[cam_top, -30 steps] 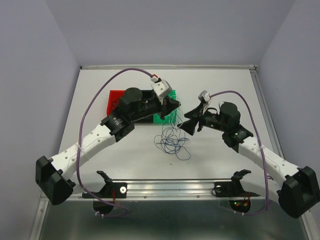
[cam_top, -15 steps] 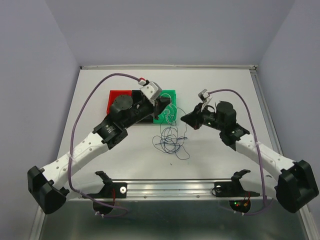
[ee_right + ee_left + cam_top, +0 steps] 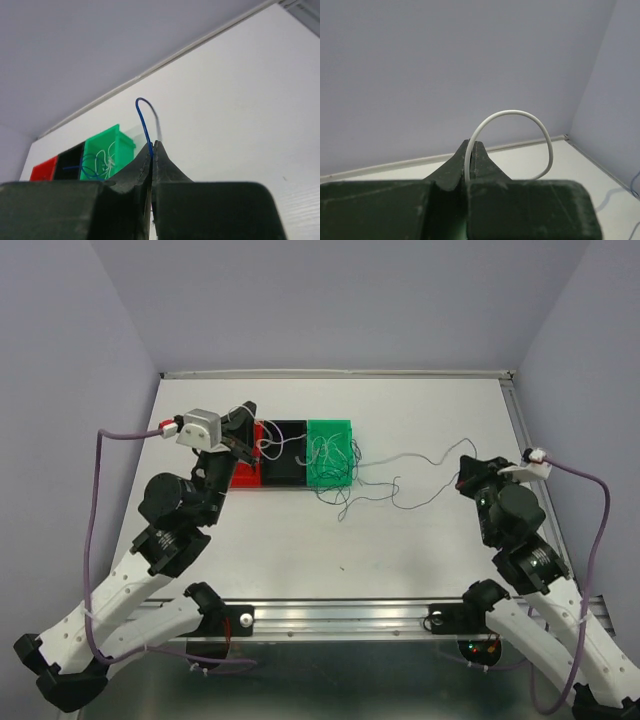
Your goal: Untangle the cables
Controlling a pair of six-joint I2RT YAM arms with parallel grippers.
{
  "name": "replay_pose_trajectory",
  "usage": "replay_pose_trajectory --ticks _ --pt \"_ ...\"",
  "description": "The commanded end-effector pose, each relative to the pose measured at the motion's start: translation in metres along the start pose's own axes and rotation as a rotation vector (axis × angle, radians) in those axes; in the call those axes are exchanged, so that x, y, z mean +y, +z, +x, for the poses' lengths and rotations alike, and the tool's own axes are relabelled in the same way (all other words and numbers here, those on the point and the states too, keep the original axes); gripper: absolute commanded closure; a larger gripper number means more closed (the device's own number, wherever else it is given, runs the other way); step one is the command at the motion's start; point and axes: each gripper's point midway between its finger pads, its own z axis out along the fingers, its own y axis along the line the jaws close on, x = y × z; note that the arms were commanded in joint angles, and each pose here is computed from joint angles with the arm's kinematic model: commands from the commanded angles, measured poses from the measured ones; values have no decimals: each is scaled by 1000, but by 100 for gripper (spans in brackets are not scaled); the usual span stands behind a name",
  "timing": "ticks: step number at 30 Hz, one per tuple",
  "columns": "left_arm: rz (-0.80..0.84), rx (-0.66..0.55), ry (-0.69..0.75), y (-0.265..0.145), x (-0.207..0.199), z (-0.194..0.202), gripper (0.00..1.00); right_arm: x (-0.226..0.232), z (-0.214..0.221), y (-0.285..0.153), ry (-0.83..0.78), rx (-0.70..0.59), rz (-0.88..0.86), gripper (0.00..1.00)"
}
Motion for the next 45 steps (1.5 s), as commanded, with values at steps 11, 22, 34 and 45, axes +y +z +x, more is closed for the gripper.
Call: replay_pose_trajectory --ticks 11,22,34,45 --pt "53 -148 -20 -22 3 -64 100 -27 -35 -41 100 -131 29 99" --pt "137 -135 -14 10 -23 -89 100 95 65 -16 -215 293 -599 13" --pt "207 -124 -46 19 -41 -100 100 171 177 -37 -381 545 -1271 1" --pt "181 -150 -47 34 -40 -124 100 220 235 -49 -495 646 -1395 57"
